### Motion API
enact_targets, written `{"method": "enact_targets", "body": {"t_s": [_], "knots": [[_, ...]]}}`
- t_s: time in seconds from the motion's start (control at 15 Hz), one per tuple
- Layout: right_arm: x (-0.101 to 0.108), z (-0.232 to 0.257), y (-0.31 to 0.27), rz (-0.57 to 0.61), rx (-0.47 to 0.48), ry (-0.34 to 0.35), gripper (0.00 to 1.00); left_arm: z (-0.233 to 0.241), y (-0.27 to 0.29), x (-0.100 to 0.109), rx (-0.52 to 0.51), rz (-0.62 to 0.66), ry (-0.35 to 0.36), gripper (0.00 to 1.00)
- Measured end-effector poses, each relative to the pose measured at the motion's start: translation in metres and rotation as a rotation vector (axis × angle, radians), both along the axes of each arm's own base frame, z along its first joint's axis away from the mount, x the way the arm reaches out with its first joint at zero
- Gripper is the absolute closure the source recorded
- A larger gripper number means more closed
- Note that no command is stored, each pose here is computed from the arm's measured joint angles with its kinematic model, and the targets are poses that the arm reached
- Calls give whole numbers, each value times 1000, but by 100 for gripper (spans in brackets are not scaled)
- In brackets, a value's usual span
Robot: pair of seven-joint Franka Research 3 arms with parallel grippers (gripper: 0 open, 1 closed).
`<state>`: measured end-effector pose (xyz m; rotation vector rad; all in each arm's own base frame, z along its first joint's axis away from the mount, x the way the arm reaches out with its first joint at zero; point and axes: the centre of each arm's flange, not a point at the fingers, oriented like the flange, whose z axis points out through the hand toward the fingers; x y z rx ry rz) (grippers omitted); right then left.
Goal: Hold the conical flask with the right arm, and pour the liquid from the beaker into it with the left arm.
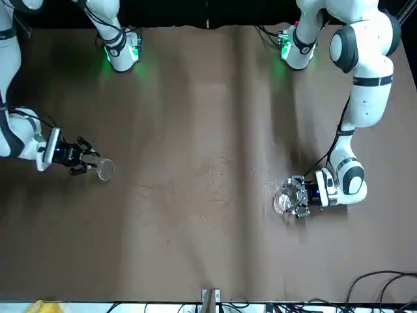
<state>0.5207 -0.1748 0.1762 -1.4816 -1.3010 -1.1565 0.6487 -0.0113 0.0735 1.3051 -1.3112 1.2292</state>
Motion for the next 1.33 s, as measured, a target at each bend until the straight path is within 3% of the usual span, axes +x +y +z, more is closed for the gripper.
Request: {"method": "enact_targets", "body": {"t_s": [0.4,0.87,1.2,1.33], "knots": [[-10,-21,-28,0,34,23,61,-22,19,-11,-36,22,13,2],[-6,-19,-37,3,27,11,59,-22,23,-11,-28,24,9,0],[-3,-8,-49,6,43,-12,16,-24,37,-13,-3,33,9,0],[1,0,-55,6,46,-17,14,-24,42,-13,7,34,9,0]]}}
